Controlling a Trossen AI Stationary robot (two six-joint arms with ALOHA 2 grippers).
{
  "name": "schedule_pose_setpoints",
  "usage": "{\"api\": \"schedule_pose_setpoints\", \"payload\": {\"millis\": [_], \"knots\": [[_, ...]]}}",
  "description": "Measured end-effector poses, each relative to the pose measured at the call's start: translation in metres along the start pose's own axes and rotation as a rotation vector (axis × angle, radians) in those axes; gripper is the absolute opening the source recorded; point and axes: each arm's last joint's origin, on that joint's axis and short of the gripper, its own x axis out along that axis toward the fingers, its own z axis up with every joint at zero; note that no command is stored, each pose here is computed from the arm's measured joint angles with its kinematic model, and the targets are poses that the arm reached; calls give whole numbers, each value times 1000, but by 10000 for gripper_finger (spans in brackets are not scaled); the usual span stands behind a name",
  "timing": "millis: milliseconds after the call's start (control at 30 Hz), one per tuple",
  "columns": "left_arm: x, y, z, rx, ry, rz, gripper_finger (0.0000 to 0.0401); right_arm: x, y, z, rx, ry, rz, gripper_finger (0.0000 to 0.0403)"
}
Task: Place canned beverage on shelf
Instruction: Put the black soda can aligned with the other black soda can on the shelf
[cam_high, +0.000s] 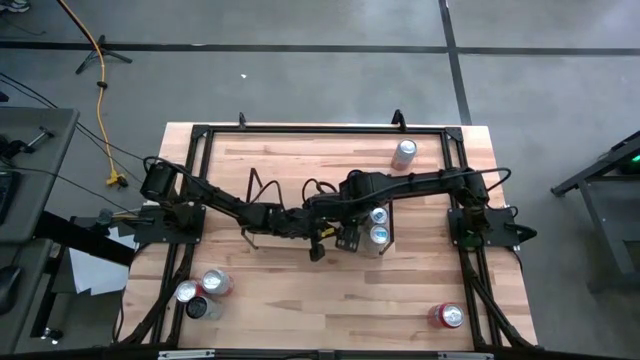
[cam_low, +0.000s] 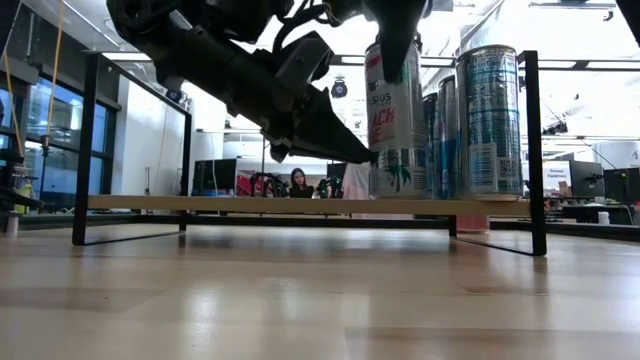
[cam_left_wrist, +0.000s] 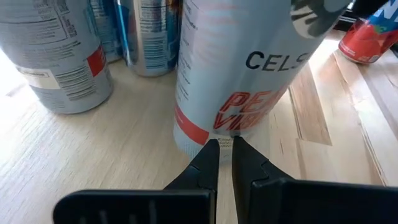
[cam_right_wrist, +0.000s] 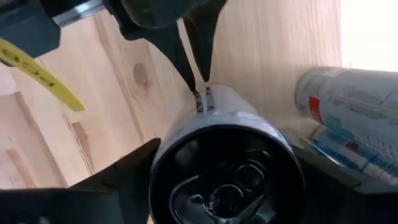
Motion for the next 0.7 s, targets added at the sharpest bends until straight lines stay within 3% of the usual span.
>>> {"api": "schedule_pose_setpoints", "payload": {"millis": [300,500,700], "knots": [[-1,1,0,2,17,-3,0,0,-1,0,-5,-9,-48,362],[-7,2,3,15,41,1,0,-1,-1,-2,-84,9,-27,369],[-30,9,11,108,138,64,0,-11,-6,-6,-167,-3,-32,369]]}}
